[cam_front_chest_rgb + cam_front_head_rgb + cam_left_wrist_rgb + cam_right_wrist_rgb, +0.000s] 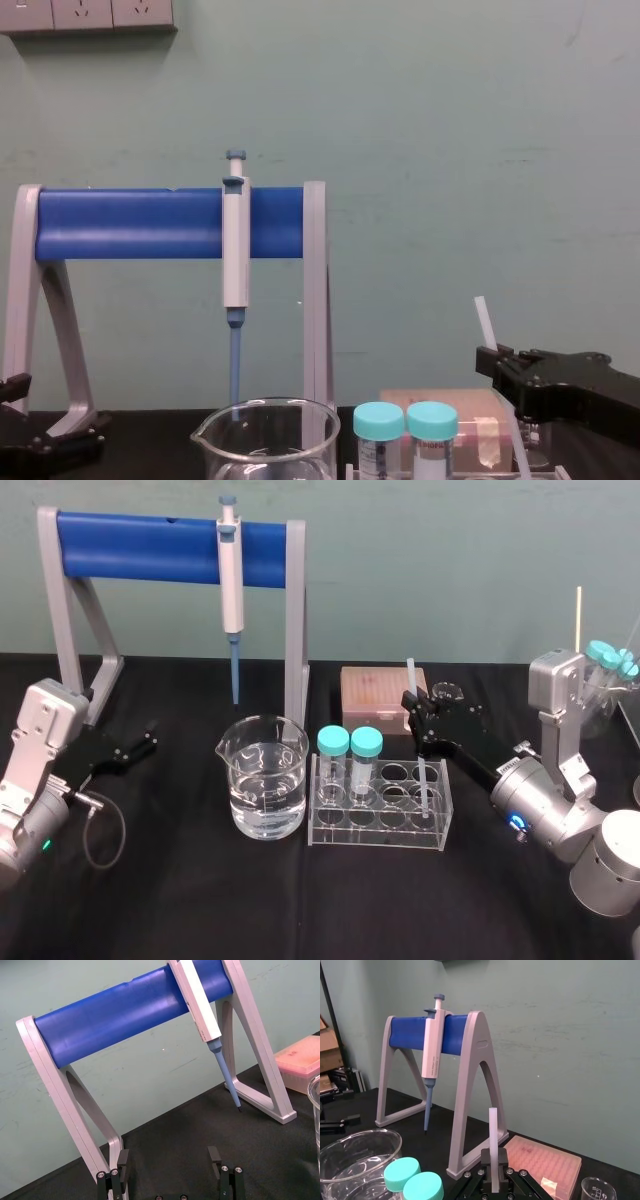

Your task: Pick up the stirring rod with one hand, then place it down.

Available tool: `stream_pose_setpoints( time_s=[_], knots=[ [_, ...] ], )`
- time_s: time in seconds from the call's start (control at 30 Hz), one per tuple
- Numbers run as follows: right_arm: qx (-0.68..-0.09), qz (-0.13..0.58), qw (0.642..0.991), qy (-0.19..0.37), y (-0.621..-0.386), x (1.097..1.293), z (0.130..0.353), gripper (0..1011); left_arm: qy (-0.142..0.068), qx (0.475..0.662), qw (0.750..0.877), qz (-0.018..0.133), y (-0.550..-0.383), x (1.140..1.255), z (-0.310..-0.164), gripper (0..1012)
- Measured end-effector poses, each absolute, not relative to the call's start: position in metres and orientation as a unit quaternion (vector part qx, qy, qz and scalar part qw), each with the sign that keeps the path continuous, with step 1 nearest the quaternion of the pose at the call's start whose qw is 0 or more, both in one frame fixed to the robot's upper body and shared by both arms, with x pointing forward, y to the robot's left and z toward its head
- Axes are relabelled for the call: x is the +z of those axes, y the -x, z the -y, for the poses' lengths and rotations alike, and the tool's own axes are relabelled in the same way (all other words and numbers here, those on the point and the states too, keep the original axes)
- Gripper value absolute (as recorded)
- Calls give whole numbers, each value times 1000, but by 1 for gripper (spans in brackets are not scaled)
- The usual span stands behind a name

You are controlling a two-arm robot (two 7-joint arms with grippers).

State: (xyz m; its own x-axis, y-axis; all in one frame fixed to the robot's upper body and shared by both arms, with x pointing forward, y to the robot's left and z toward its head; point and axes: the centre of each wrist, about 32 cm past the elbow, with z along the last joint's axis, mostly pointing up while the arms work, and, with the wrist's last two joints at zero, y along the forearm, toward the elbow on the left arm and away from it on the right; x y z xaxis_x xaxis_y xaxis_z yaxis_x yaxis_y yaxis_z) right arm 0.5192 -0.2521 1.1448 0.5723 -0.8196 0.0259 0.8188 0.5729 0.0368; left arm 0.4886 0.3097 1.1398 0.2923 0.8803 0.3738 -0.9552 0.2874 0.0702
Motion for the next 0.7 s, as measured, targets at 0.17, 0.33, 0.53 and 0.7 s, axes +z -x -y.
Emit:
stream_pose_setpoints(
  time_s=[0.17, 0.33, 0.53, 0.7],
  knots=[
    [-462, 20, 887, -12, -519, 1145, 252, 184, -142, 580, 791, 132, -489, 1140, -310, 1000],
    [-462, 21, 886, -13, -519, 1145, 252, 355, -141, 580, 791, 132, -489, 1140, -310, 1000],
    [-462, 21, 887, -13, -519, 1145, 252, 522, -142, 580, 791, 132, -489, 1140, -310, 1000],
    [-462, 21, 887, -14, -519, 1145, 252, 684, -142, 580, 791, 132, -489, 1140, -310, 1000]
  ],
)
